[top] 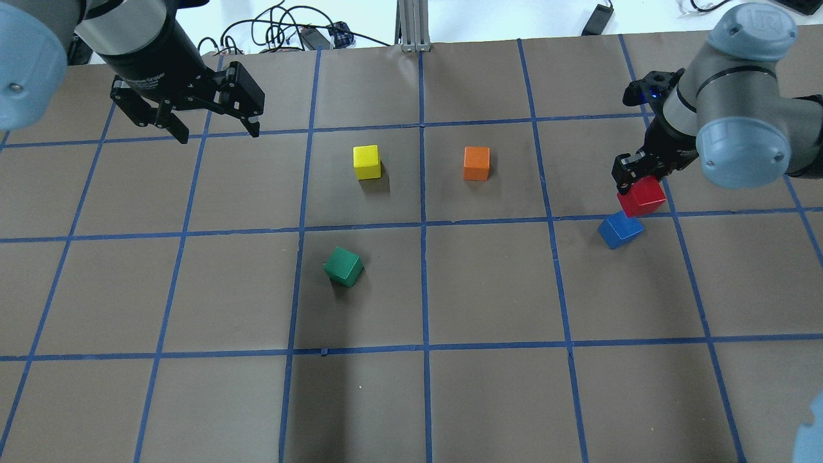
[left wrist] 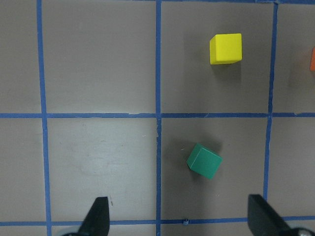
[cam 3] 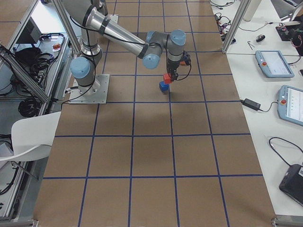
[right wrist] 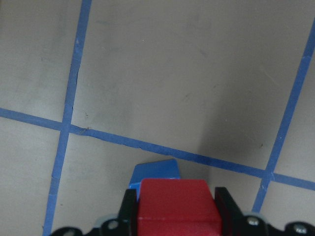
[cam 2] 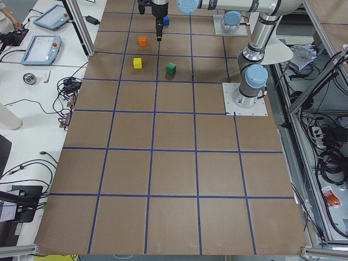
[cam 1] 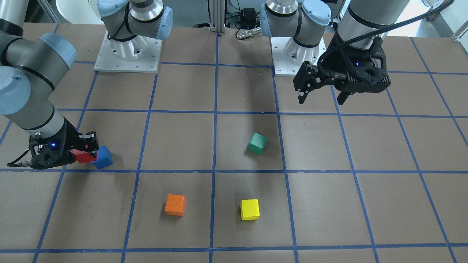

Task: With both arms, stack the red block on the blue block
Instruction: 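Lower the red cube onto the blue cube with the right gripper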

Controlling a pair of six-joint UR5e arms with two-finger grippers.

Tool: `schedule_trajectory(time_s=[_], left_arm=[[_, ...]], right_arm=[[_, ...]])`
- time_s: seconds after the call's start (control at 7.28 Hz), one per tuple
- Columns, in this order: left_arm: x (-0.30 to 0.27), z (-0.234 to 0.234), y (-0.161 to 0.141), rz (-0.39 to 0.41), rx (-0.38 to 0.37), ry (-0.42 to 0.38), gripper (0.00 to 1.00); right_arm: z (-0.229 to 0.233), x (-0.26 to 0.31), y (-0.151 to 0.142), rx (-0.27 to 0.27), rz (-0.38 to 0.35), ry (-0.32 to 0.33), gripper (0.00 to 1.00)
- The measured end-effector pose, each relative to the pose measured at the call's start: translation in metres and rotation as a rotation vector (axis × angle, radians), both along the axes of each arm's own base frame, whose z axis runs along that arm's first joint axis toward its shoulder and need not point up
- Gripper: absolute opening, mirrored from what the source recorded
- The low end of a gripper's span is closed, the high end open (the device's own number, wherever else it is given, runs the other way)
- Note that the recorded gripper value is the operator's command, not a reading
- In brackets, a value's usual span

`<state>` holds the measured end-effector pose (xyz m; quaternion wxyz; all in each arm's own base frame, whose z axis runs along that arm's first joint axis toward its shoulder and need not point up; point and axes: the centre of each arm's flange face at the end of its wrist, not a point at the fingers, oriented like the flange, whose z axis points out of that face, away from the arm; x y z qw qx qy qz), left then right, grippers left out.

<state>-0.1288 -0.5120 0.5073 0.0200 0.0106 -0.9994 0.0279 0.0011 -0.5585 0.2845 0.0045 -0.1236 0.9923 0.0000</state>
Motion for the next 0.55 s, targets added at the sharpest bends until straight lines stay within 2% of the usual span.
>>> schedule_trajectory(time_s=[0.55], left_arm=[[0.0006, -0.0001, -0.0012, 0.001, -0.002, -0.003, 1.00]], right_arm=[[-0.0100, 0.0027, -0.0023, 0.013, 0.007, -0.008, 0.00]])
